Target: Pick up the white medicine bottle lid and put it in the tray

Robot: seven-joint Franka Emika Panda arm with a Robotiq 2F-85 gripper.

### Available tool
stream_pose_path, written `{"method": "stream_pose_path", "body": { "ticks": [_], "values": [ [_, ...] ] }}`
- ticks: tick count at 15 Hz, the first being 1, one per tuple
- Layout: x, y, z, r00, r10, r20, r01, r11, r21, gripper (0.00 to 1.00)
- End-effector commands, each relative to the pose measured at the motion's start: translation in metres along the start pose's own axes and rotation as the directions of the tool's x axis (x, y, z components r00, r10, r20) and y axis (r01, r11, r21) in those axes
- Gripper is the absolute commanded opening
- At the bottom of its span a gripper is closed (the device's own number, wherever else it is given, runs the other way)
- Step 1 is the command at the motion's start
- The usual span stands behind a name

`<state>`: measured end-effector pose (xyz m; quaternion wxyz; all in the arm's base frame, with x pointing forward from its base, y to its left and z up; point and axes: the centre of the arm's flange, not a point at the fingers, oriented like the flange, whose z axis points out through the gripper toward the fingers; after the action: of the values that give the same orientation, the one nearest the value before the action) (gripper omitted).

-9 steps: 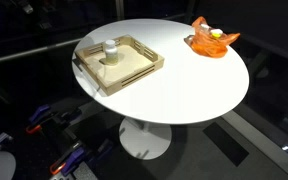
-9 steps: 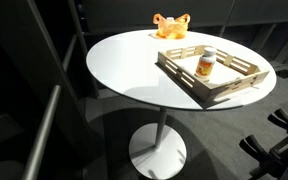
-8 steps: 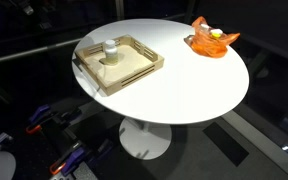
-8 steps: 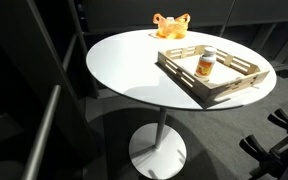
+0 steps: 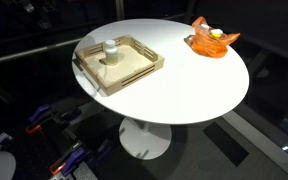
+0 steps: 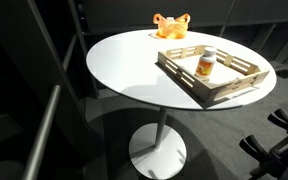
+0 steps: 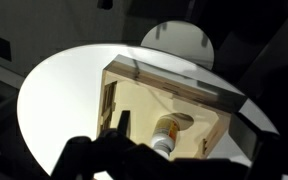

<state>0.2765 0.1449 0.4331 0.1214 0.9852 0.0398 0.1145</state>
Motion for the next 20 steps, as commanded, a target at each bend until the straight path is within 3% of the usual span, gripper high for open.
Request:
{"method": "stream_pose_path", "body": {
  "ticks": [1,6,11,20],
  "values": [
    [0.017,0.006,-0.011,1.0,-0.003,0.008,0.003,1.0,-0.015,1.0],
    [0.046,0.018,-0.025,1.0,-0.001,0.002,0.001,1.0,-0.021,1.0],
    [0.086,0.037,-0.03,0.999,0.03,0.026,-0.031,0.999,0.035,1.0],
    [0.168,0.062,0.008,0.984,0.116,0.134,-0.134,0.981,0.142,1.0]
  ]
}}
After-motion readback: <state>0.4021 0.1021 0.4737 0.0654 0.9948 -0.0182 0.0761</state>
